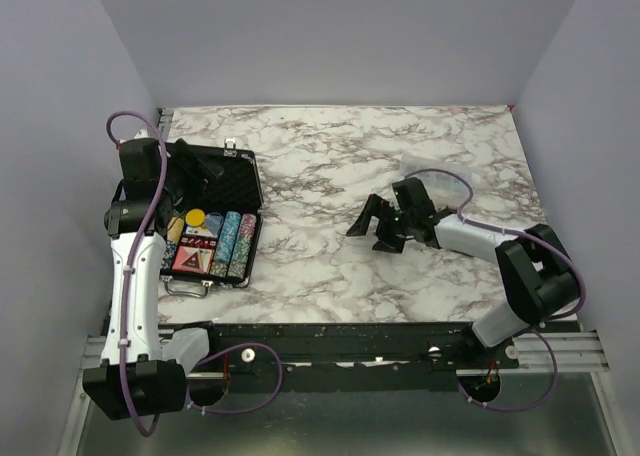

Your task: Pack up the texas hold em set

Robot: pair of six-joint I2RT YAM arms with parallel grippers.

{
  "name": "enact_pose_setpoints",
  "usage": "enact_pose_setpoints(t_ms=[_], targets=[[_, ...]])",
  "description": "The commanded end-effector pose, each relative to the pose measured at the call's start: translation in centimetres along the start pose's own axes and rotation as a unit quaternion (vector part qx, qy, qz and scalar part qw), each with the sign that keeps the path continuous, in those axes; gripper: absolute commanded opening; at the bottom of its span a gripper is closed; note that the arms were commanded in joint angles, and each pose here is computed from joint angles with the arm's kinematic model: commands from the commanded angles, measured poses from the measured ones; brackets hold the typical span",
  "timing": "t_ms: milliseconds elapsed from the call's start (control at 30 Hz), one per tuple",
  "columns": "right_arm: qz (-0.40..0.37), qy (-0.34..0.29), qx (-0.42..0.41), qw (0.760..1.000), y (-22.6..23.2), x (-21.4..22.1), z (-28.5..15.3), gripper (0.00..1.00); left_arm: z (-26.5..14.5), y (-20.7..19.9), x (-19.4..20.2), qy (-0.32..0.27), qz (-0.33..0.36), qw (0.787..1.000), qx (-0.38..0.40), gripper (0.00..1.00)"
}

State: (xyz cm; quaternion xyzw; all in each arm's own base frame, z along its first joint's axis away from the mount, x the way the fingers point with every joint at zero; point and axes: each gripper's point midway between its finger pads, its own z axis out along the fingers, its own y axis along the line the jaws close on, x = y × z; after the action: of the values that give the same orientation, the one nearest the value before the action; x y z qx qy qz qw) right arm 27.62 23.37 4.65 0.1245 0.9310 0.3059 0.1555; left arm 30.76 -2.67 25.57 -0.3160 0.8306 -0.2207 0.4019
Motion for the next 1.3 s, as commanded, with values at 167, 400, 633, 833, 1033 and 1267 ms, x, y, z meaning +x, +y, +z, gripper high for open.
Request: enact_pose_setpoints(t_ms=[167,400,633,833,1033,1267], targets=[[-0.214,-0.154,-0.291,0.920,19.7,-3.0,2.1,1.00,-3.0,-8.3,2.6,0.061,0.121,0.980,0.148,0.93],[-0.350,-0.282,-0.344,0.824,27.7,-3.6,3.1,1.00,-6.5,-11.4,5.8,0.081,0.182,0.959,0.201,0.94],[-0.402,-0.305,-0.317,0.802,30.2,-6.0,6.3,0.95,-9.9,-11.0,5.4,0.047,0.214,0.953,0.211,0.97],[-0.418,-0.302,-0.323,0.793,31.4,-6.0,7.9,0.86,-14.1,-9.8,2.4,-0.038,0.256,0.949,0.179,0.99],[-0.441,-0.297,-0.350,0.771,33.8,-4.3,7.5,0.74,-15.4,-9.1,2.4,-0.052,0.269,0.945,0.178,0.98],[-0.486,-0.299,-0.322,0.755,35.4,-1.6,8.4,0.63,-15.4,-8.2,2.8,-0.050,0.275,0.945,0.171,0.98]])
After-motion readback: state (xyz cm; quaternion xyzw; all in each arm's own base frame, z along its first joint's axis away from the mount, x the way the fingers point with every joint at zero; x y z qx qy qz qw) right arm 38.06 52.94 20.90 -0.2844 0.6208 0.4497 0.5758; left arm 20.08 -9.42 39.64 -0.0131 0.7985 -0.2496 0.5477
